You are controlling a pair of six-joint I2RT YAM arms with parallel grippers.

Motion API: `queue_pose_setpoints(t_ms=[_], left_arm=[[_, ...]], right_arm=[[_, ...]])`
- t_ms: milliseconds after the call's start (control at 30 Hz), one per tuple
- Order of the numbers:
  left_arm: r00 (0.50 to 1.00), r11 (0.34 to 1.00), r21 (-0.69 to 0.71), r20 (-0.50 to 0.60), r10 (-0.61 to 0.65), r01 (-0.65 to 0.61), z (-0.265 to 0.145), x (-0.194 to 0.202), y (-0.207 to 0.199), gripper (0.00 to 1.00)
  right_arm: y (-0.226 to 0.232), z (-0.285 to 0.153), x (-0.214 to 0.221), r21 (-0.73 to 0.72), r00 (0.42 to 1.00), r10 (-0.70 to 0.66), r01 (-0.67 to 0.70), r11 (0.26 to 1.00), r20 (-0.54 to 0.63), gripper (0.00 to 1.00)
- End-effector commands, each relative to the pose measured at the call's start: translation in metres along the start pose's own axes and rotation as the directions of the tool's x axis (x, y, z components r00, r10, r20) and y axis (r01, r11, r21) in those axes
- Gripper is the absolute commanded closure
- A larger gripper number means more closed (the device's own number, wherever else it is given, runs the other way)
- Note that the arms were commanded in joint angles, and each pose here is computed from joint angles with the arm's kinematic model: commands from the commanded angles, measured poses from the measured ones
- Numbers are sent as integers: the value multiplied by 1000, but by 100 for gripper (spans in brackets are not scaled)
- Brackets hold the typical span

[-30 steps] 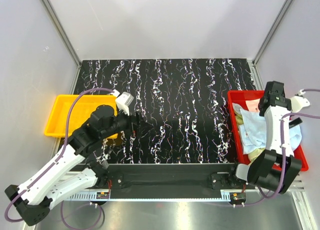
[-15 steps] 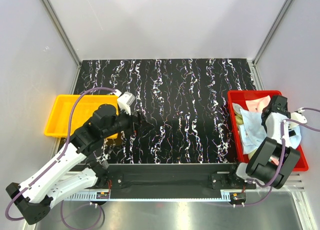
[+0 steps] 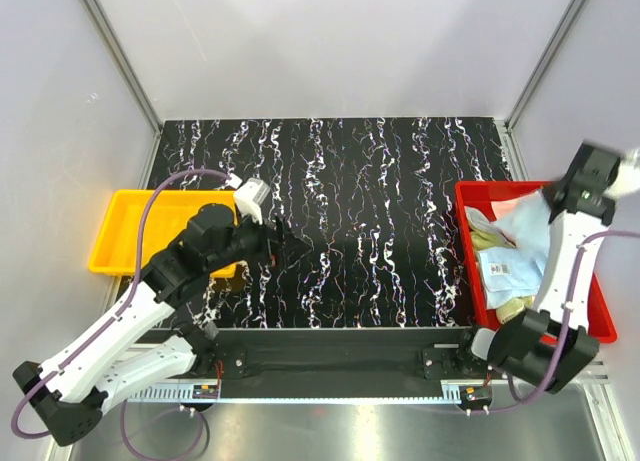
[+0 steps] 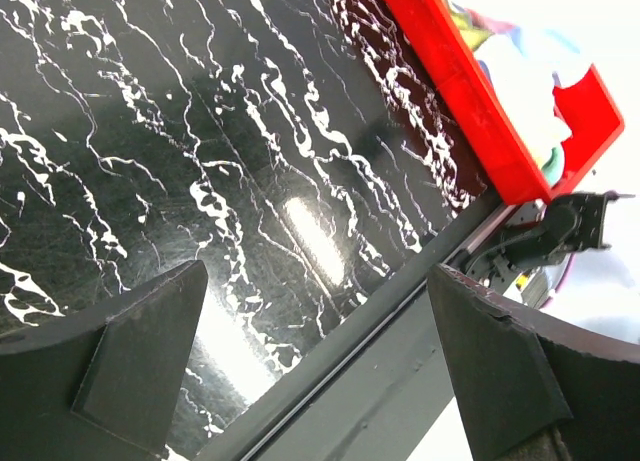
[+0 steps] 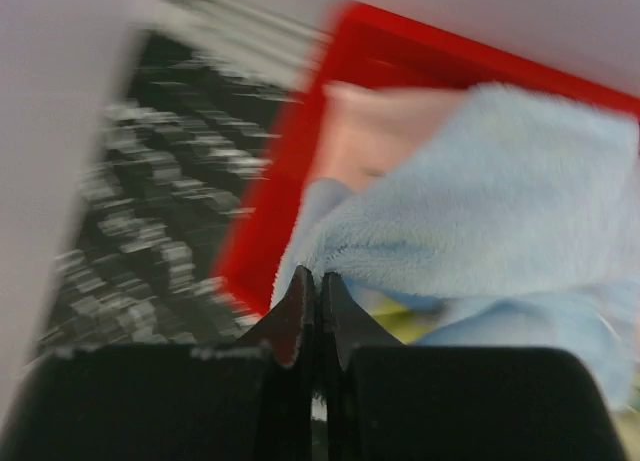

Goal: Fold and stack the towels
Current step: Grab crumpled towel, then move the towel to the center of the board

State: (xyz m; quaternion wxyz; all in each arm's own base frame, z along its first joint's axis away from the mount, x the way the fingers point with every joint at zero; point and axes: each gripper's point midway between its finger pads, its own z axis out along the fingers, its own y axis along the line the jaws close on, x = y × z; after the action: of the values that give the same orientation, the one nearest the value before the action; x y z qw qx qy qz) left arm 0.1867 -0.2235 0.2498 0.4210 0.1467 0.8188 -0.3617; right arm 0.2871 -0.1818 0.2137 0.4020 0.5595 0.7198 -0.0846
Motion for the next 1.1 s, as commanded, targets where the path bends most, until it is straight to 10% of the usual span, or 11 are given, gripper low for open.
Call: queue_pose_setpoints(t_ms=[0,200,433,633,767,900,1067], left_arm=[[991,1000,9,130,-13,12,-8,-52,-19,2],[962,979,-198,274,9,48,-39,-110,2,1],[940,957,-276,342,13,88,-52,-141,25,1],[949,904,-386,308,-63,185,-44,-126,70,1],[958,880,-430,273,-85,201,-33,-113,90,2],[973,850,-484,195,-127,208,-11,-97,109,2],[976,863,-464,174,-132,199,30,-110,119,3]], right_arm=[[127,-123,-46,-517,994,-95,112,848,59,100],[272,-315,-18,-900,926,-357,257,353,124,100],[298,-368,46,-990,870,-488,118,75,67,100],[256,-310,180,-995,757,-648,-44,84,-89,100],[168,-221,324,-966,535,-822,41,257,-196,94],[101,-194,380,-943,355,-904,140,302,-237,73],[114,-191,343,-915,416,-899,292,278,-140,44]])
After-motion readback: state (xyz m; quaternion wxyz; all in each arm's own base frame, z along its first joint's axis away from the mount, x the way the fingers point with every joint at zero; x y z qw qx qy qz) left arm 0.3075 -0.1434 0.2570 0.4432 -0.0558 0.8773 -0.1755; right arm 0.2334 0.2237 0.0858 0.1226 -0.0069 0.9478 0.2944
